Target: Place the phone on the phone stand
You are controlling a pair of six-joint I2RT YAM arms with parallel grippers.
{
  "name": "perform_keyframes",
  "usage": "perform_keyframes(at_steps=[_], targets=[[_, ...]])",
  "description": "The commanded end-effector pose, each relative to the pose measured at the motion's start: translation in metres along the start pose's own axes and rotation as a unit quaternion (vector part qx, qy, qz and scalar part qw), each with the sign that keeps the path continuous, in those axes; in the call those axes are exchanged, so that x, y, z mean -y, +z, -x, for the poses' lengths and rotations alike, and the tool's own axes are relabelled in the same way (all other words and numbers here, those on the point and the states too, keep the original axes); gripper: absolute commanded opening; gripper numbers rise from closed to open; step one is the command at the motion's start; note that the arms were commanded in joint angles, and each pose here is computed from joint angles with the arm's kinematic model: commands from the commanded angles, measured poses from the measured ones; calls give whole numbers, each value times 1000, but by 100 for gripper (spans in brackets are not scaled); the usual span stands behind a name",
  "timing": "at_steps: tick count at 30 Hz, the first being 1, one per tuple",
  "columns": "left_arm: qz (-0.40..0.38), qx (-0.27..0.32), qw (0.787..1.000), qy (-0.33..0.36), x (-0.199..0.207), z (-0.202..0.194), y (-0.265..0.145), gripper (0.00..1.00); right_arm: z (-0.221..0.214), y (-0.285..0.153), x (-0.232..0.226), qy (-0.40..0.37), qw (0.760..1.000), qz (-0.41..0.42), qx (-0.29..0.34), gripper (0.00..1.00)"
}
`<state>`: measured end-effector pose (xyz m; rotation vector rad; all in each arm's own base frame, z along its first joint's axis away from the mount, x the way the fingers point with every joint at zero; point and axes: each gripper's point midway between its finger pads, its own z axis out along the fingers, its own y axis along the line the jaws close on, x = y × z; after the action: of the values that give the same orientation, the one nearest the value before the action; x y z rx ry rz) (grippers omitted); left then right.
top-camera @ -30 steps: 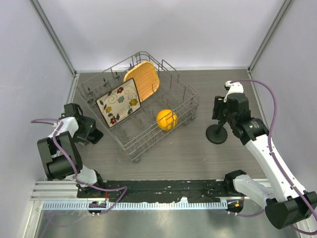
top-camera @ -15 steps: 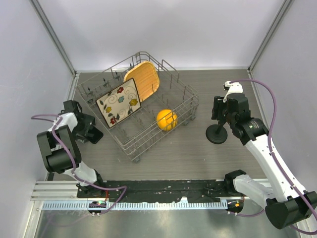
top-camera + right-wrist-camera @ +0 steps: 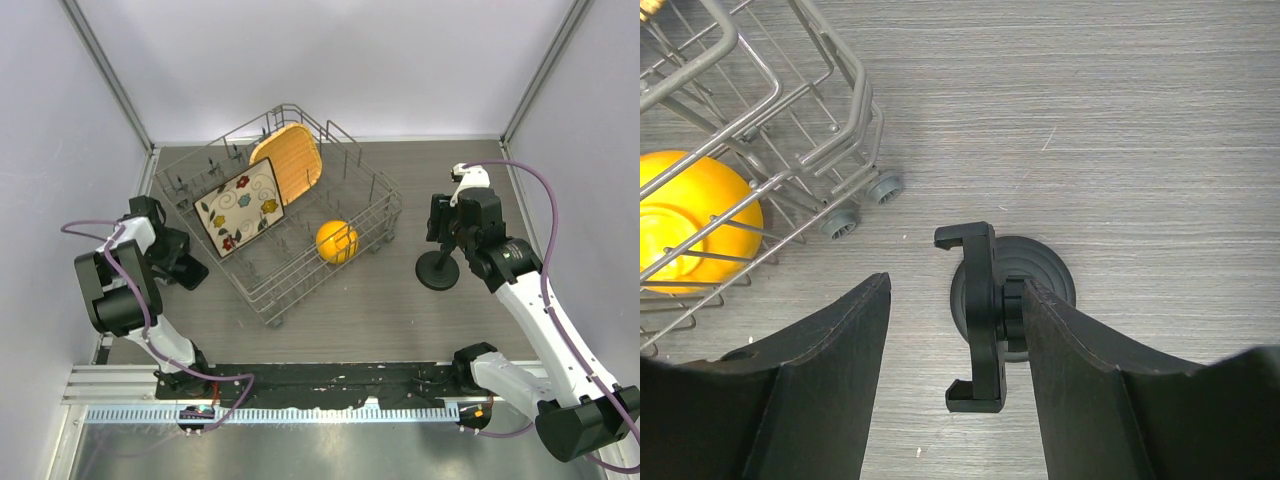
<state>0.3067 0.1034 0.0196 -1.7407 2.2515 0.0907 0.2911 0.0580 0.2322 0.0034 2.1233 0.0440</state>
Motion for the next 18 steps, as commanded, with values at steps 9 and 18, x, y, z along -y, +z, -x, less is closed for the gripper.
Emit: perform_keyframes(at_steps=[9,18], targets=[[158,14,987,0,-64,-6,21,94,26,-9,-7,2,999,18,43,61],[167,31,985,-28,-89,-15,2,89,27,-10,-7,1,999,18,43,61]])
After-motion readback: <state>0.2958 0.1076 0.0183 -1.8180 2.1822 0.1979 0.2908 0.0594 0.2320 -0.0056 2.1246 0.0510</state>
